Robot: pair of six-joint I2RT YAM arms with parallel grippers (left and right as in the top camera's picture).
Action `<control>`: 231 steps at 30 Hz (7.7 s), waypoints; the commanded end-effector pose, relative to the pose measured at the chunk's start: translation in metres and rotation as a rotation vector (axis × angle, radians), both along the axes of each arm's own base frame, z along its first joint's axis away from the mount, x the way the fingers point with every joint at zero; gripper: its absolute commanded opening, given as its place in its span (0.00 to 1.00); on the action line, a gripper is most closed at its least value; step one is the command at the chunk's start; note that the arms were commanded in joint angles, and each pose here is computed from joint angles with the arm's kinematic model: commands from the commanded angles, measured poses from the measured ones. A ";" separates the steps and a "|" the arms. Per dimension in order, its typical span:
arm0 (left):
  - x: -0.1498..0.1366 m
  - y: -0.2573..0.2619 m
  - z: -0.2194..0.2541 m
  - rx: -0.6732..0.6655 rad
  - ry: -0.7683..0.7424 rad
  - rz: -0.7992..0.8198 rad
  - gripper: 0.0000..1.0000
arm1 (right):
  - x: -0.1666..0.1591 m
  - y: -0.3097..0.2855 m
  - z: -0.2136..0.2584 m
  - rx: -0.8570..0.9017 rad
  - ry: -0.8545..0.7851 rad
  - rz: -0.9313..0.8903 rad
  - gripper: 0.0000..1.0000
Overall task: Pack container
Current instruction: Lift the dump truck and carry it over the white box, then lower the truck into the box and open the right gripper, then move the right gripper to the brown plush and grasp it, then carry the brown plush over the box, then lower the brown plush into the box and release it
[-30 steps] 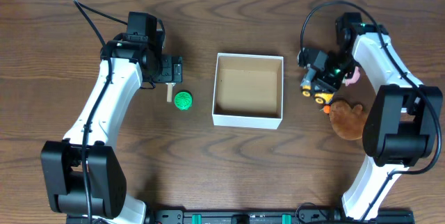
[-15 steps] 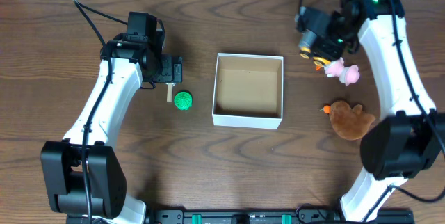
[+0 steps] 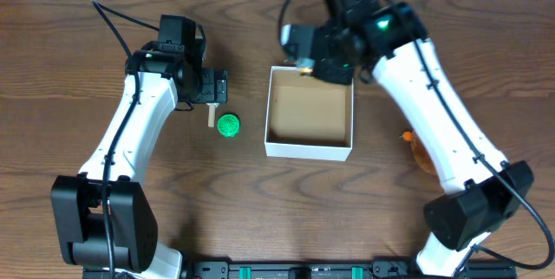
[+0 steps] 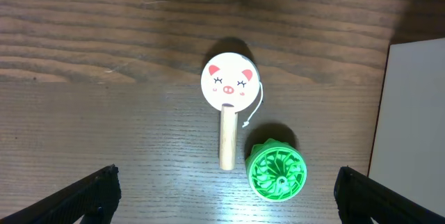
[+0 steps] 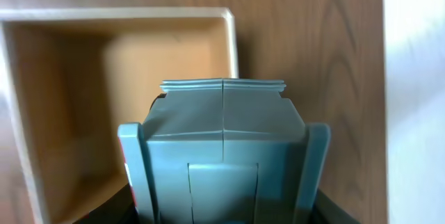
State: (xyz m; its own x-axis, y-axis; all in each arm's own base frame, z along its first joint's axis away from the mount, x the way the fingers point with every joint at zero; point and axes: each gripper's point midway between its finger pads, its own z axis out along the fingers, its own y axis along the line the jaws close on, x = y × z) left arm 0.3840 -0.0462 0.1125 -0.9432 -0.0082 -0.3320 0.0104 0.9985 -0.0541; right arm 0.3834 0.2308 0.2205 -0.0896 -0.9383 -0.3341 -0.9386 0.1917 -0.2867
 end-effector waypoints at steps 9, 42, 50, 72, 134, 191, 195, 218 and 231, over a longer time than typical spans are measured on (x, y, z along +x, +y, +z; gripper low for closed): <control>0.005 0.001 0.004 0.004 -0.012 -0.007 0.98 | -0.036 0.031 -0.015 0.063 0.149 -0.063 0.21; 0.005 0.001 0.004 0.004 -0.012 -0.007 0.98 | -0.061 -0.001 -0.134 -0.095 0.276 0.029 0.32; 0.005 0.001 0.004 0.004 -0.012 -0.007 0.98 | -0.061 -0.003 -0.136 -0.098 0.281 0.023 0.31; 0.005 0.001 0.004 0.004 -0.012 -0.007 0.98 | -0.063 -0.017 -0.147 -0.150 0.285 0.003 0.29; 0.005 0.001 0.004 0.004 -0.012 -0.007 0.98 | 0.014 -0.088 -0.005 -0.185 0.028 -0.423 0.96; 0.005 0.001 0.004 0.004 -0.012 -0.007 0.98 | 0.036 -0.107 -0.013 -0.085 0.036 -0.500 0.01; 0.005 0.001 0.004 0.004 -0.012 -0.007 0.98 | 0.020 -0.064 -0.014 -0.141 0.011 -0.266 0.01; 0.005 0.001 0.004 0.004 -0.012 -0.007 0.98 | -0.017 -0.027 -0.085 -0.219 0.095 0.067 0.06; 0.005 0.001 0.004 0.004 -0.012 -0.007 0.98 | -0.002 -0.045 -0.085 -0.196 0.086 -0.020 0.06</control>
State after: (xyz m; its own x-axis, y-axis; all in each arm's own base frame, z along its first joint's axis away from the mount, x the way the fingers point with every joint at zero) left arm 0.3840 -0.0463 0.1125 -0.9432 -0.0085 -0.3320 0.0102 0.9985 -0.0546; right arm 0.3810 0.1929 0.1343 -0.1010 -0.9855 -0.1361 -0.9616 0.1318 -0.2407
